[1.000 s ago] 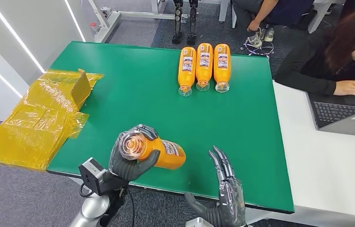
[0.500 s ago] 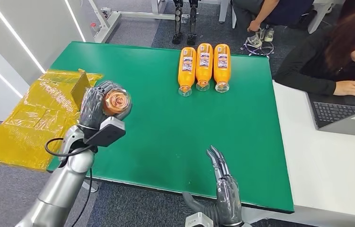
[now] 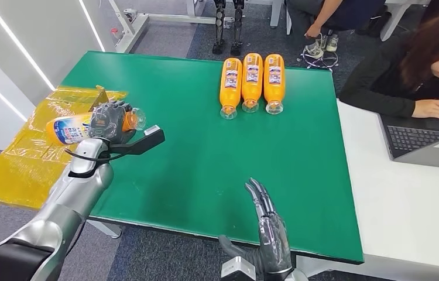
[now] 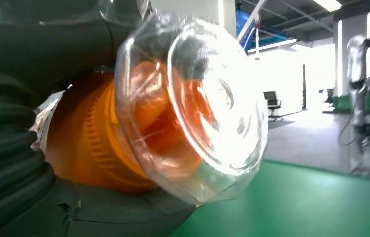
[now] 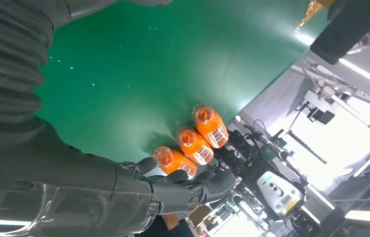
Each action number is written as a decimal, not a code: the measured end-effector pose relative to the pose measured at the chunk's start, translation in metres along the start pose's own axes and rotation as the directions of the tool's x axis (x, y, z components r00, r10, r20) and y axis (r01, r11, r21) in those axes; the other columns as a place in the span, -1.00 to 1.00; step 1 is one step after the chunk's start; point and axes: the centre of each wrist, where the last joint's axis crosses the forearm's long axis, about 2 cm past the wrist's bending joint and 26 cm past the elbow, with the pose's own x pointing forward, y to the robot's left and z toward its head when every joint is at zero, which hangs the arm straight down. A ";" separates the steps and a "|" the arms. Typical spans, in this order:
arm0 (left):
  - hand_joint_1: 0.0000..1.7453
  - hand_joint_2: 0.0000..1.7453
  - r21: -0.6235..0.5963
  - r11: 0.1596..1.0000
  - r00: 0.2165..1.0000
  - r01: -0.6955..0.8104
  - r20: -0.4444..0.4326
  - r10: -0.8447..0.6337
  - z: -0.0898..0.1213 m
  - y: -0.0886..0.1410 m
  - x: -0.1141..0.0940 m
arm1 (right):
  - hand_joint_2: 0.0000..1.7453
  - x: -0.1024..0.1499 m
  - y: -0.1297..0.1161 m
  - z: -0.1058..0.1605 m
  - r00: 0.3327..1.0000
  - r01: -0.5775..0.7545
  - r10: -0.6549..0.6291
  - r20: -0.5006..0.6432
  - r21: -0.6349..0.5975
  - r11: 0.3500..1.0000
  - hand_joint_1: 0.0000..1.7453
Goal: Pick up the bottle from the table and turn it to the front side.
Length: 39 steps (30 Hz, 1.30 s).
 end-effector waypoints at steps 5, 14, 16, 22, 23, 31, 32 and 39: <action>1.00 1.00 -0.174 0.978 0.987 0.117 -0.090 -0.134 -0.003 -0.008 -0.006 | 1.00 -0.002 0.001 -0.004 1.000 0.022 -0.022 -0.005 0.008 1.000 -1.00; -0.17 1.00 -0.400 0.889 0.944 0.224 -0.137 -0.299 -0.003 -0.014 -0.015 | 1.00 -0.005 0.004 -0.005 0.999 0.053 -0.053 0.006 0.023 0.998 -1.00; -1.00 1.00 -0.435 0.867 0.934 0.241 -0.140 -0.329 0.000 -0.017 -0.019 | 1.00 -0.006 0.005 -0.004 0.998 0.062 -0.062 0.011 0.029 0.998 -1.00; -1.00 1.00 -0.519 0.808 0.902 0.278 -0.147 -0.405 0.006 -0.022 -0.036 | 1.00 -0.010 0.009 -0.007 0.998 0.065 -0.066 0.021 0.052 0.997 -1.00; -1.00 1.00 -0.524 0.803 0.899 0.283 -0.147 -0.412 0.007 -0.022 -0.038 | 1.00 -0.010 0.009 -0.008 0.998 0.063 -0.065 0.021 0.054 0.997 -1.00; -1.00 1.00 -0.540 0.776 0.881 0.326 -0.125 -0.457 0.002 -0.016 -0.041 | 1.00 -0.010 0.009 -0.010 0.998 0.061 -0.062 0.014 0.064 0.996 -1.00; -1.00 1.00 -0.538 0.775 0.879 0.332 -0.121 -0.460 0.001 -0.014 -0.040 | 1.00 -0.010 0.009 -0.010 0.998 0.061 -0.062 0.013 0.066 0.996 -1.00; -1.00 1.00 -0.520 0.778 0.881 0.354 -0.093 -0.463 -0.006 -0.006 -0.036 | 1.00 -0.010 0.009 -0.010 0.998 0.061 -0.062 0.013 0.070 0.996 -1.00</action>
